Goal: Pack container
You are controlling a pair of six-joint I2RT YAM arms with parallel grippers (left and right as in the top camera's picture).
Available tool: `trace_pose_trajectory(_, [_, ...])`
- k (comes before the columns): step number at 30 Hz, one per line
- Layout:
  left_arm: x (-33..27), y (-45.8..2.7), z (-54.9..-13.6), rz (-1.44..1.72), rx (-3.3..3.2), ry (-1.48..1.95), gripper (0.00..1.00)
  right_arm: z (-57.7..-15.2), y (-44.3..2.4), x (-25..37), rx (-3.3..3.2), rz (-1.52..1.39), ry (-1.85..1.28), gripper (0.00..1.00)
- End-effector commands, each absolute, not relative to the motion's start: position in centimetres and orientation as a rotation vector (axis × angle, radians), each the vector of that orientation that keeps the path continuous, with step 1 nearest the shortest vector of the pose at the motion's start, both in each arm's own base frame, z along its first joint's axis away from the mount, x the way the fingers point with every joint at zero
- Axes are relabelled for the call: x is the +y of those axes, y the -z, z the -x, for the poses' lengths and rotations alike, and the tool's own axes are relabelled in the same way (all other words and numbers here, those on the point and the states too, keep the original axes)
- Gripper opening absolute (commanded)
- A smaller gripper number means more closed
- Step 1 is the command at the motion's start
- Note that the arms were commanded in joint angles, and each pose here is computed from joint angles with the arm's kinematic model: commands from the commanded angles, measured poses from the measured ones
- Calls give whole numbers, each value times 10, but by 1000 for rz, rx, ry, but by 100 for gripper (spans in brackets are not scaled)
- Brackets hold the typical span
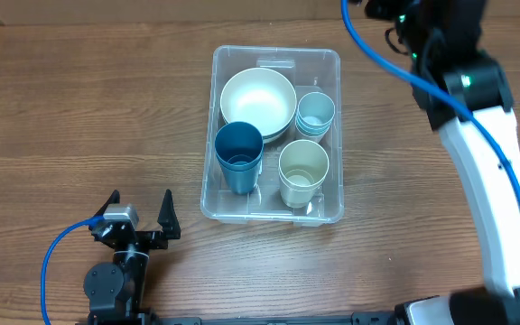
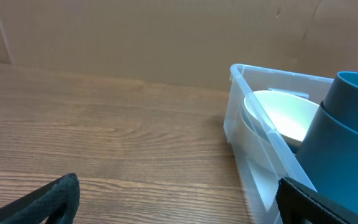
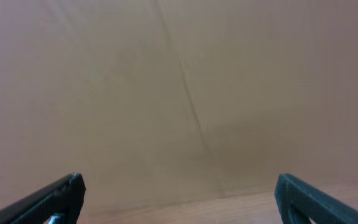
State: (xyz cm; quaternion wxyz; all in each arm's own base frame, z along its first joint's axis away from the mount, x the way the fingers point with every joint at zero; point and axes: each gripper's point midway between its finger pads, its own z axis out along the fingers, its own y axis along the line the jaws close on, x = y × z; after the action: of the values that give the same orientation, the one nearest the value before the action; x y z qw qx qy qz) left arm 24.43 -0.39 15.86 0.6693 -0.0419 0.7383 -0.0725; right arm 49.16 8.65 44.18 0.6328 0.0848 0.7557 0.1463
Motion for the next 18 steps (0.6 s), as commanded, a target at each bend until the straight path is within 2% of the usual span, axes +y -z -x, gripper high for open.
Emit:
trace_pose_trajectory(1, [-4, -159, -244, 74, 1660, 154, 100, -445, -478, 69, 1533, -167, -353, 100])
trace_pose_trajectory(7, [-4, -159, -244, 74, 1660, 154, 100, -365, -433, 41, 1388, -192, -341, 100])
trace_pose_trajectory(10, [-4, -159, -244, 74, 1660, 154, 100, -323, -392, 30, 1360, -188, -339, 100])
trace_pose_trajectory(13, [-4, -159, -244, 74, 1660, 154, 100, -272, -331, 11, 1309, -208, -308, 100])
trace_pose_trajectory(18, [-4, -159, -244, 74, 1660, 154, 100, -255, -271, 19, 1350, -155, -344, 100])
